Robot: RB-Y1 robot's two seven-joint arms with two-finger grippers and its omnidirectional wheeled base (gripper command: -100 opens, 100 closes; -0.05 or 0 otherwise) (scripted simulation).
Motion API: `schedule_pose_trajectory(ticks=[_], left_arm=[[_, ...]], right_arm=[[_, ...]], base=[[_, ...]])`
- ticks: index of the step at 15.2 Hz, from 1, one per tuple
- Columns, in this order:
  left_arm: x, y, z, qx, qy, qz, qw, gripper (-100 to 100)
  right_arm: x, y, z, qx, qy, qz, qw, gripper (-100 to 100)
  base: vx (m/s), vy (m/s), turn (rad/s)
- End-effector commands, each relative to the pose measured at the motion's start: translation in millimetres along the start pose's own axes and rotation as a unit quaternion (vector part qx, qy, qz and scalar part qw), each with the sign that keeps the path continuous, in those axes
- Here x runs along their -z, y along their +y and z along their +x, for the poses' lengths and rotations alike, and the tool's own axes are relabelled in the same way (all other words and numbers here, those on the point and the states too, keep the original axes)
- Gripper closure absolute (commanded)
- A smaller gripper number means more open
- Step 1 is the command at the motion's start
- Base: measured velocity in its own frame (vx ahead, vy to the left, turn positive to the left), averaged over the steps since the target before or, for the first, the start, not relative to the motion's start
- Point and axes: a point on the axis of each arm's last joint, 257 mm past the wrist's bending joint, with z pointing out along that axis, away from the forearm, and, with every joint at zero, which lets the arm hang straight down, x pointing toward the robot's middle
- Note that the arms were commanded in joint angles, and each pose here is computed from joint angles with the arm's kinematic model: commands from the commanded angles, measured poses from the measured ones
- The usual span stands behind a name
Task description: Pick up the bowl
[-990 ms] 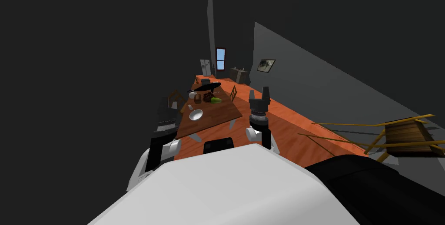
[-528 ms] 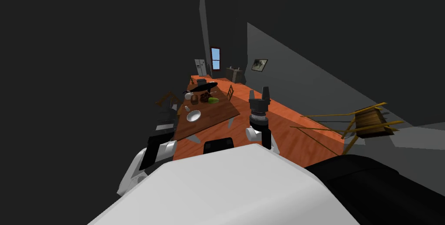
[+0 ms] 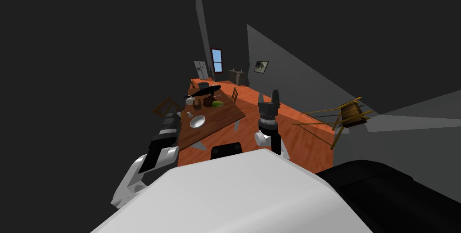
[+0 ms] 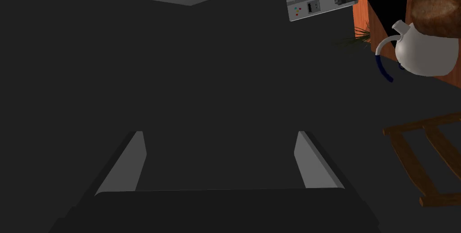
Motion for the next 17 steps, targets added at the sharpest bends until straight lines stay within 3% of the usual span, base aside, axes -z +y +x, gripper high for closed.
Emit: schedule_pose_trajectory(ticks=[1, 8, 12, 14, 15, 17], left_arm=[[-0.9, 19, -8.8, -0.005, -0.005, -0.029, 0.9995, -100], [3.8, 60, -28.1, -0.01, -0.02, -0.1, 0.9947, -100], [11.3, 91, -49.0, -0.01, -0.037, -0.151, 0.9877, -100], [13.9, 99, -49.4, -0.01, -0.038, -0.167, 0.9852, -100], [17.9, 110, -60.0, -0.009, -0.048, -0.184, 0.9816, -100], [21.2, 118, -60.3, -0.008, -0.049, -0.201, 0.9784, -100]], right_arm=[[0.0, 0, 0, 0.0, 0.0, 0.0, 1.0, 0], [0.0, 0, 0, 0.0, 0.0, 0.0, 1.0, 0], [0.0, 0, 0, 0.0, 0.0, 0.0, 1.0, 0], [0.0, 0, 0, 0.0, 0.0, 0.0, 1.0, 0], [0.0, 0, 0, 0.0, 0.0, 0.0, 1.0, 0], [0.0, 0, 0, 0.0, 0.0, 0.0, 1.0, 0]], base=[[-0.024, 0.021, -0.138], [-0.025, 0.029, -0.177], [-0.022, 0.027, -0.183], [-0.026, 0.025, -0.147], [-0.029, 0.024, -0.201], [-0.022, 0.028, -0.163]])
